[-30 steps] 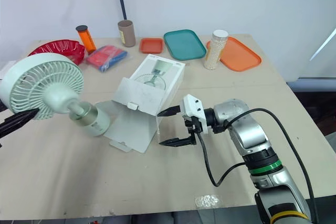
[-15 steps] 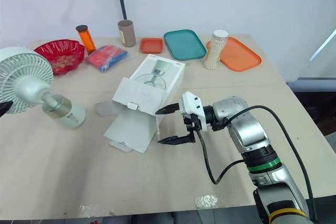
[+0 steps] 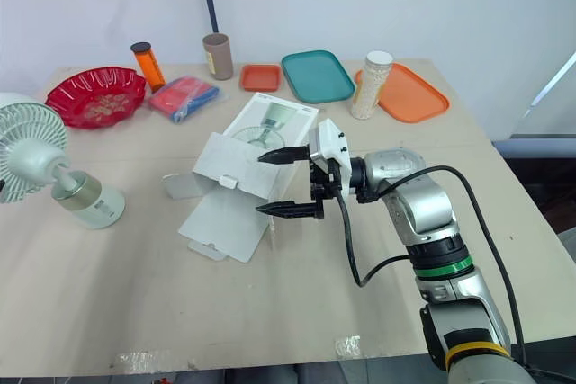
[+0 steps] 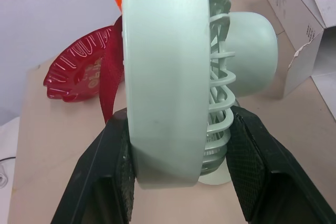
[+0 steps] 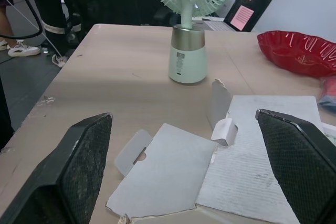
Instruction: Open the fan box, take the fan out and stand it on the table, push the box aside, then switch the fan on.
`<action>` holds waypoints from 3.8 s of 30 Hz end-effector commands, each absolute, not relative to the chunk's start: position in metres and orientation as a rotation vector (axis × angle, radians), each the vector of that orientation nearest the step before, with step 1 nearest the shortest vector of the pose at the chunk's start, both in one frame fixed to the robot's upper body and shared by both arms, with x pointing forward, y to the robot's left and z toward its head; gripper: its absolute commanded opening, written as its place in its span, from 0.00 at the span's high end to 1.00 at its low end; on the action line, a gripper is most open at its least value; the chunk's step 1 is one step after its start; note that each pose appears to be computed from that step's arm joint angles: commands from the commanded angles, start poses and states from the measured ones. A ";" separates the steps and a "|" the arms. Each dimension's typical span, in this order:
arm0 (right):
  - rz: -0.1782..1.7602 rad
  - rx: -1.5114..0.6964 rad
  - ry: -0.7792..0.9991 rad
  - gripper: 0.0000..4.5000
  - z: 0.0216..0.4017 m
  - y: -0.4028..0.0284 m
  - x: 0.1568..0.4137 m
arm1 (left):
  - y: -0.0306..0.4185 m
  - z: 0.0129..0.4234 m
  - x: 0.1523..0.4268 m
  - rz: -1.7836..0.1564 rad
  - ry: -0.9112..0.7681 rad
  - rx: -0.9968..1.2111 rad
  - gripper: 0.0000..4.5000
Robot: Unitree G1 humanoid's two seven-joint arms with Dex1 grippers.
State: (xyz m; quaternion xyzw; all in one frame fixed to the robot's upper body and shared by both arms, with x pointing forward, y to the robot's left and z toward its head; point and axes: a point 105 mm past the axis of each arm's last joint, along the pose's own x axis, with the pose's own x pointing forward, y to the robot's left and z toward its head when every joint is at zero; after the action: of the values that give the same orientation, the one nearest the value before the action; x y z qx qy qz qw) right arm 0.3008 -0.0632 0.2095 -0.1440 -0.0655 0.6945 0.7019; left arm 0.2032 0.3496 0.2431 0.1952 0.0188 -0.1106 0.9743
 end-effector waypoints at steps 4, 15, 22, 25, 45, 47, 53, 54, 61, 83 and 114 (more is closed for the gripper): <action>1.524 -0.324 -0.211 0.00 0.226 -0.060 0.303 | 0.367 0.273 0.189 -0.139 -0.036 0.376 0.58; 1.518 -0.316 -0.201 0.00 0.222 -0.054 0.305 | 0.374 0.244 0.188 -0.155 0.068 0.367 0.58; 1.518 -0.326 -0.193 0.00 0.220 -0.055 0.303 | 0.377 0.232 0.190 -0.186 0.105 0.377 0.58; 1.519 -0.331 -0.189 0.00 0.218 -0.056 0.303 | 0.383 0.223 0.190 -0.171 0.145 0.352 0.58; 1.525 -0.345 -0.177 0.00 0.210 -0.056 0.301 | 0.397 0.229 0.193 -0.161 0.093 0.359 0.01; 1.526 -0.348 -0.177 0.00 0.210 -0.055 0.302 | 0.398 0.233 0.193 -0.161 0.067 0.361 0.01; 1.536 -0.351 -0.183 0.00 0.210 -0.054 0.301 | 0.400 0.259 0.188 -0.133 -0.075 0.367 0.01; 1.537 -0.350 -0.184 0.00 0.211 -0.055 0.301 | 0.401 0.267 0.187 -0.112 -0.118 0.369 0.01; 1.546 -0.355 -0.179 0.00 0.211 -0.056 0.302 | 0.375 0.317 0.178 -0.164 -0.331 0.287 0.01; 1.478 -0.359 -0.149 0.00 0.217 -0.058 0.304 | 0.188 0.293 0.221 -0.763 -0.245 0.196 0.01; 0.833 -0.192 0.408 0.00 0.161 -0.057 0.307 | 0.192 0.169 0.269 -0.743 -0.007 0.180 0.01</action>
State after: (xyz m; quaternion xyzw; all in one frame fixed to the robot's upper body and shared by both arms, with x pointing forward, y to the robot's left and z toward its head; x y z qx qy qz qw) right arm 0.3042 -0.0583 0.1572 -0.0830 0.2056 0.4126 0.8835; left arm 0.2686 0.1927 0.1666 0.0804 0.0078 -0.3640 0.9279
